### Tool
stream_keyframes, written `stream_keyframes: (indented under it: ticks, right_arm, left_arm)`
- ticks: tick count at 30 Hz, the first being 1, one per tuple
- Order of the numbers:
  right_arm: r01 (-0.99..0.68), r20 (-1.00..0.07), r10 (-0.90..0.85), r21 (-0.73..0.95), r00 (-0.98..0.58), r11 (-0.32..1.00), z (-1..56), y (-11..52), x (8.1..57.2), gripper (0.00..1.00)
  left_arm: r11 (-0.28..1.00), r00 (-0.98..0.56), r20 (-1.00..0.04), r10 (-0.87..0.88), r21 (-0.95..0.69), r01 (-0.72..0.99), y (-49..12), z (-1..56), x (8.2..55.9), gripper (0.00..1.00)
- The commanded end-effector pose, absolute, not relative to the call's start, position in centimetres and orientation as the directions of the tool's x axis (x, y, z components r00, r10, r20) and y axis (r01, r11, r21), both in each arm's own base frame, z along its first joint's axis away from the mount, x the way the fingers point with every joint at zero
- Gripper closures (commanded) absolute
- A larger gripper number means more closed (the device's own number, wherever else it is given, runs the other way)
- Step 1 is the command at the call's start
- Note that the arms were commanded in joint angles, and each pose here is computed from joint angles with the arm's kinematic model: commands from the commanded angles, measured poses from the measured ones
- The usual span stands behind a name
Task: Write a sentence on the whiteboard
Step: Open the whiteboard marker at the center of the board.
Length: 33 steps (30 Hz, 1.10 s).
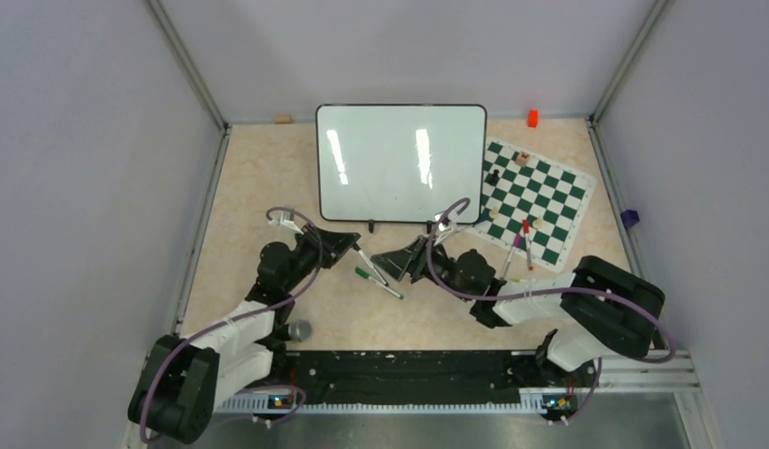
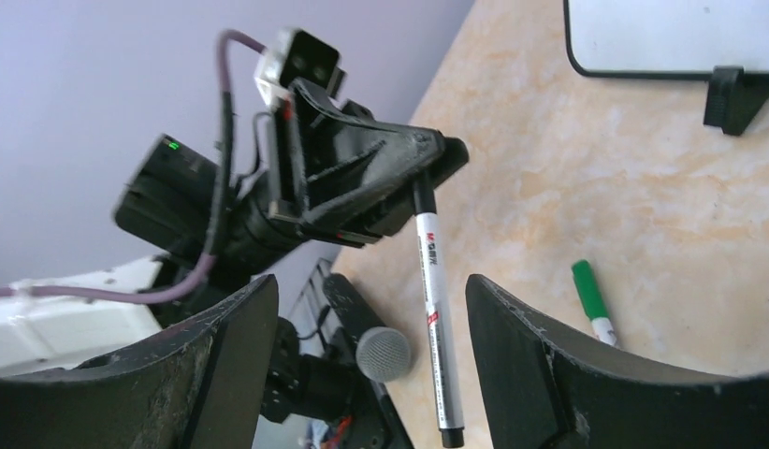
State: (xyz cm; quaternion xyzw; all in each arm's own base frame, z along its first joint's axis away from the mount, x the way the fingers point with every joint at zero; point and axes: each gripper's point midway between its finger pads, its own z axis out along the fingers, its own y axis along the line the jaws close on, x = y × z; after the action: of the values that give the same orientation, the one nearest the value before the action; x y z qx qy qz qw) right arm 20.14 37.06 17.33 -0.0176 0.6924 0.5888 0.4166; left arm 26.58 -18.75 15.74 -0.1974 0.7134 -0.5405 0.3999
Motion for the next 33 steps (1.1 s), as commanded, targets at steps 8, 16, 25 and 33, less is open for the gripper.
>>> stream_keyframes:
  ticks: [8, 16, 25, 33]
  right_arm:
    - [-0.527, -0.556, 0.647, 0.807, -0.522, 0.269, 26.3, 32.9, 21.6, 0.28]
    - [-0.530, -0.531, 0.625, 0.821, -0.573, 0.211, 26.0, 33.8, 20.8, 0.32]
    - [-0.580, -0.471, 0.585, 0.815, -0.660, 0.002, 28.2, 38.0, 20.1, 0.38]
    - [-0.579, -0.489, 0.571, 0.815, -0.660, 0.029, 27.6, 39.8, 20.8, 0.45]
  left_arm:
    - [0.169, -0.519, -0.281, -0.807, -0.953, 0.253, -17.9, 23.4, 26.5, 1.00]
    - [0.039, -0.493, -0.177, -0.852, -0.960, 0.278, -17.1, 27.3, 26.0, 1.00]
    - [-0.088, -0.558, -0.071, -0.827, -0.963, 0.254, -18.0, 28.6, 26.4, 1.00]
    - [-0.111, -0.598, -0.054, -0.800, -0.965, 0.236, -18.7, 28.5, 26.3, 1.00]
